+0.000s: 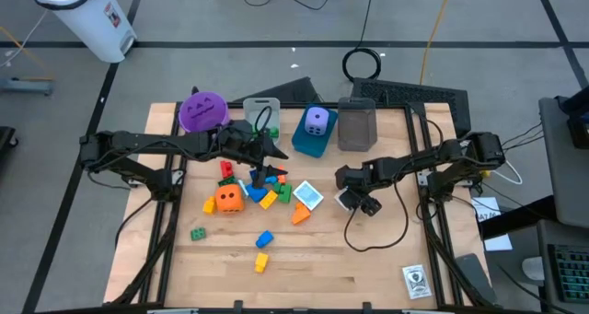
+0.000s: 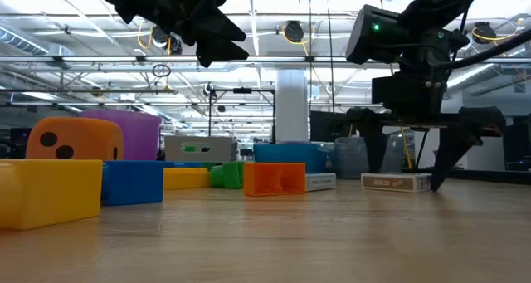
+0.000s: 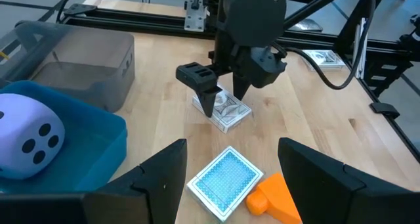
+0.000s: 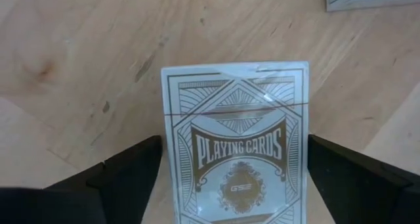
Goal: Pick & Place Toys
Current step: Put the gold and white deck of cards into the black bin
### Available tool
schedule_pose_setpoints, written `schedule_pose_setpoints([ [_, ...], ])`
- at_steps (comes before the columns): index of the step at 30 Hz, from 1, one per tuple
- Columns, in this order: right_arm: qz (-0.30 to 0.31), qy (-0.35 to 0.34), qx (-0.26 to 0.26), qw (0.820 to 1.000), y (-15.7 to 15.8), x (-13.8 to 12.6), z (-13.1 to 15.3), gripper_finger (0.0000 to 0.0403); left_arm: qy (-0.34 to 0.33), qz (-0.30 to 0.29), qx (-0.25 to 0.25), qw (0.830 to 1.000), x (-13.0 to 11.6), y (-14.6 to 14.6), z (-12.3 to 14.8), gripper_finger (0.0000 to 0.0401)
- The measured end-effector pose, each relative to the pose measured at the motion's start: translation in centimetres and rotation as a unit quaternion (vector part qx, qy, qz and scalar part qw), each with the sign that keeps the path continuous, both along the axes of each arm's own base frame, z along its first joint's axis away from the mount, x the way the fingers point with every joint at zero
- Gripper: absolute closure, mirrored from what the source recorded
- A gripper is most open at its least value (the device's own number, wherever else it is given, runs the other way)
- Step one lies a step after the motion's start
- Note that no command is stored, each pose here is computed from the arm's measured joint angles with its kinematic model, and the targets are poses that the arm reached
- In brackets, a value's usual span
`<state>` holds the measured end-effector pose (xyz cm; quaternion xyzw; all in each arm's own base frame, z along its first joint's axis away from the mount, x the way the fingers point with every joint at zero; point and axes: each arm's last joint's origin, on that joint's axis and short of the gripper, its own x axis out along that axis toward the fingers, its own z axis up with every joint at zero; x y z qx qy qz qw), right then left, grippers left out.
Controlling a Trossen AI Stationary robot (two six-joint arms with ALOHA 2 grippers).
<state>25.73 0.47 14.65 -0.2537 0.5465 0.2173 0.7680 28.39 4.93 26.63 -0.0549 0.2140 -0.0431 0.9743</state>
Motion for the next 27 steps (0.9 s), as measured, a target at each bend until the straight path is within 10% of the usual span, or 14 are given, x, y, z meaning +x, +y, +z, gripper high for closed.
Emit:
schedule_pose_setpoints([
  [8,0.0,0.001,0.0,1.0,0.0,0.0,0.0,0.0103,0.0,0.0,0.0,1.0,0.0,0.0,0.0,0.0158],
  [27,-0.043,-0.018,-0.118,0.992,-0.7,1.9,3.4,0.0096,-0.001,-0.005,0.012,1.0,0.0,0.0,0.0,0.0158],
])
